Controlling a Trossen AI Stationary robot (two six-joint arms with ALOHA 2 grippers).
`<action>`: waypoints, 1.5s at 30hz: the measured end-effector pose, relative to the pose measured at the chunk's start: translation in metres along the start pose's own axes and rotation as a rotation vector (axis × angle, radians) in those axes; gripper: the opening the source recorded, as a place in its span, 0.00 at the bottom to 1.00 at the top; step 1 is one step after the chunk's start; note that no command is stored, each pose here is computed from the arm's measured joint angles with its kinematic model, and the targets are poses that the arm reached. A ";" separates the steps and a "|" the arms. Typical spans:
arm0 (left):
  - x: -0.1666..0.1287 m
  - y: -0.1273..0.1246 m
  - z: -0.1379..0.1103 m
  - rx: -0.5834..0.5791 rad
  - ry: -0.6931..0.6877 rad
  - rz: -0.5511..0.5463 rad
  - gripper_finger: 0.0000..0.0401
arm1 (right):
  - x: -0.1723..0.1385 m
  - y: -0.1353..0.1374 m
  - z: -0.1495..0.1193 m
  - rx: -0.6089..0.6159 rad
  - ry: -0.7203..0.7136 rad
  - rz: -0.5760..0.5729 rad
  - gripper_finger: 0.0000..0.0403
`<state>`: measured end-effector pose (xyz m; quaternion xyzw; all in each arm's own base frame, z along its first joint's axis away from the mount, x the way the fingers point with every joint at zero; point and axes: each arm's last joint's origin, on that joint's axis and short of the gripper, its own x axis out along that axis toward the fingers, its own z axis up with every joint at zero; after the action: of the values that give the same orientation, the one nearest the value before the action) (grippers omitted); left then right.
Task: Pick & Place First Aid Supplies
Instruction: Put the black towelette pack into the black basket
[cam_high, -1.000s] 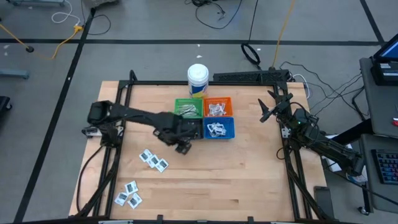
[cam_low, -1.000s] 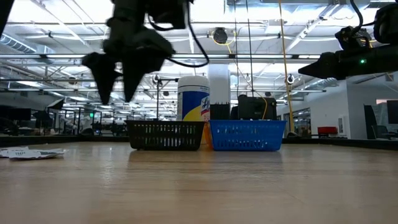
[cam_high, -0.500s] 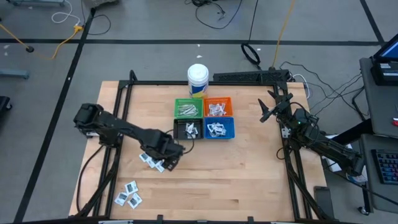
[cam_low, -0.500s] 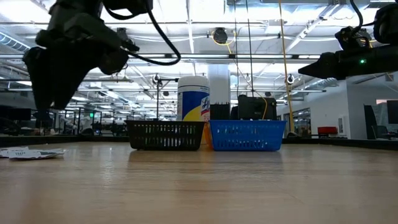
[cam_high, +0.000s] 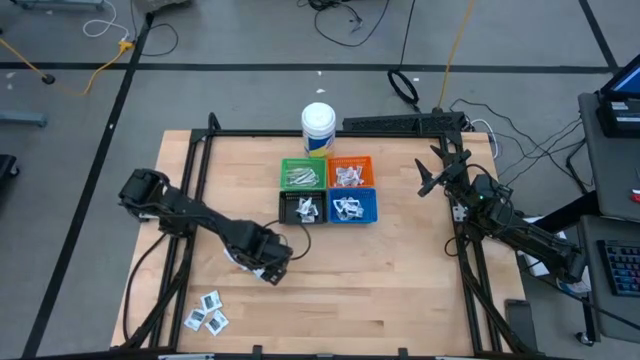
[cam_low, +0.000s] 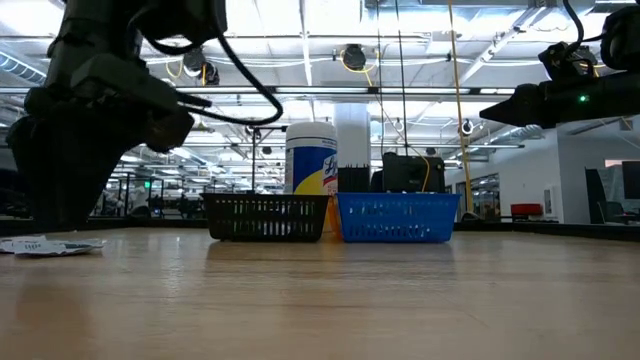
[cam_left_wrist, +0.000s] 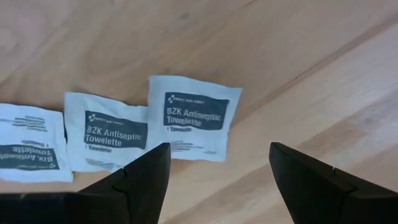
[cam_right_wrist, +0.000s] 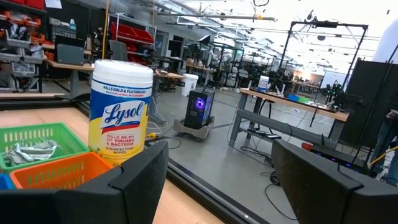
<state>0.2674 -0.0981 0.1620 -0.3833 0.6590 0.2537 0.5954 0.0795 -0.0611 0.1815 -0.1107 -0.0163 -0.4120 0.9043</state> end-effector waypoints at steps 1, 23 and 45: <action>0.002 0.001 0.000 0.002 0.000 -0.002 0.68 | 0.000 0.000 0.000 0.000 0.000 0.000 0.69; 0.018 0.012 -0.001 0.067 0.022 0.000 0.14 | 0.000 0.000 0.000 0.000 0.000 0.000 0.69; -0.050 0.042 -0.007 0.068 -0.002 0.040 0.01 | 0.000 0.000 0.000 0.000 0.000 0.000 0.69</action>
<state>0.2291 -0.0690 0.2066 -0.3493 0.6742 0.2435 0.6034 0.0795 -0.0611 0.1815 -0.1108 -0.0162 -0.4118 0.9044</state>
